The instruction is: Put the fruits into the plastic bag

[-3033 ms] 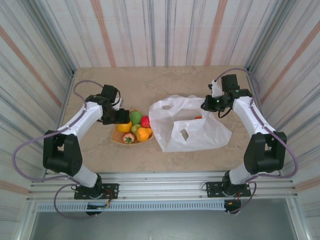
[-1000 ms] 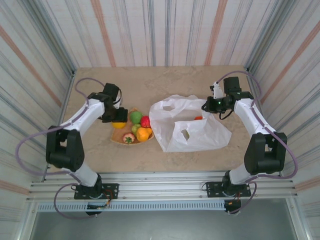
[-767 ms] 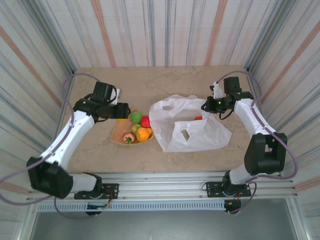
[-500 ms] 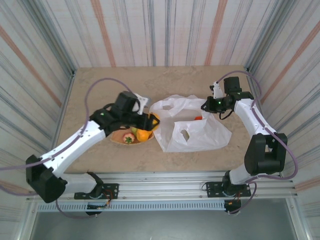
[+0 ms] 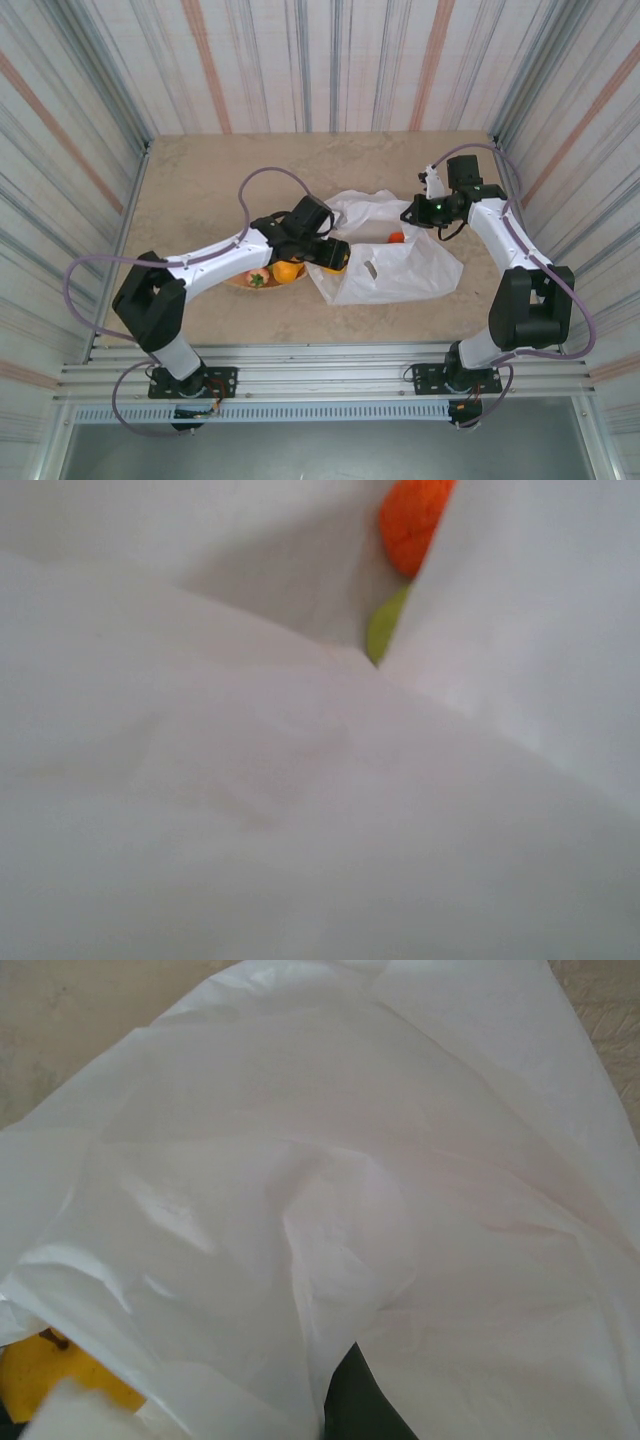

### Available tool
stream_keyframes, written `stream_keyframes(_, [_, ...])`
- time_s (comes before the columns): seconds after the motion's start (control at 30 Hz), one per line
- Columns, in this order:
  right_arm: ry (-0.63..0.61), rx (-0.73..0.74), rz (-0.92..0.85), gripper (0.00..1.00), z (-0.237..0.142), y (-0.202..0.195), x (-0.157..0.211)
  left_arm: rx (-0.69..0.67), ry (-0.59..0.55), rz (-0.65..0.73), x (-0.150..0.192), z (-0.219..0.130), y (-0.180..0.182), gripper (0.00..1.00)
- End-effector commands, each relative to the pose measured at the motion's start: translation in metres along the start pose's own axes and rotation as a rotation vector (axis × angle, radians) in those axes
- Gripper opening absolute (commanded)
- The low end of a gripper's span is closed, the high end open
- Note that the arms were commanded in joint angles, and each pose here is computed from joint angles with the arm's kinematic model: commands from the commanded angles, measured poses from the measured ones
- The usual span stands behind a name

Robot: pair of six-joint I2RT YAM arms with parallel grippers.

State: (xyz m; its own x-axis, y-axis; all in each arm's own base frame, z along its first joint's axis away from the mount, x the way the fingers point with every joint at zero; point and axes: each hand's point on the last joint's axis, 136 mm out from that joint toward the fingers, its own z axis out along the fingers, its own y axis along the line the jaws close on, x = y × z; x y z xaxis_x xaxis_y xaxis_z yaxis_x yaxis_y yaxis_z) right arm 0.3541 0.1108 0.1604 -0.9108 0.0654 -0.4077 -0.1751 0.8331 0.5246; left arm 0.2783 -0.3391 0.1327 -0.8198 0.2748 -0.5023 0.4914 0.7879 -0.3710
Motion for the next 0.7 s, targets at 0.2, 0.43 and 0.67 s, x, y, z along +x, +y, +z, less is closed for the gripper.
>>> stream_keyframes(0.2, [-0.002,-0.027,0.003,0.0,-0.003,0.005,0.003,-0.052,-0.157,-0.146,-0.042,0.015,0.008,0.65])
stream_keyframes(0.43, [0.004,-0.054,0.007,0.0,0.0,0.01,0.002,-0.064,-0.165,-0.106,-0.057,0.04,-0.006,0.65])
stream_keyframes(0.67, [0.008,-0.06,0.013,0.0,0.002,0.011,0.002,-0.09,-0.193,-0.134,-0.06,0.073,-0.001,0.68])
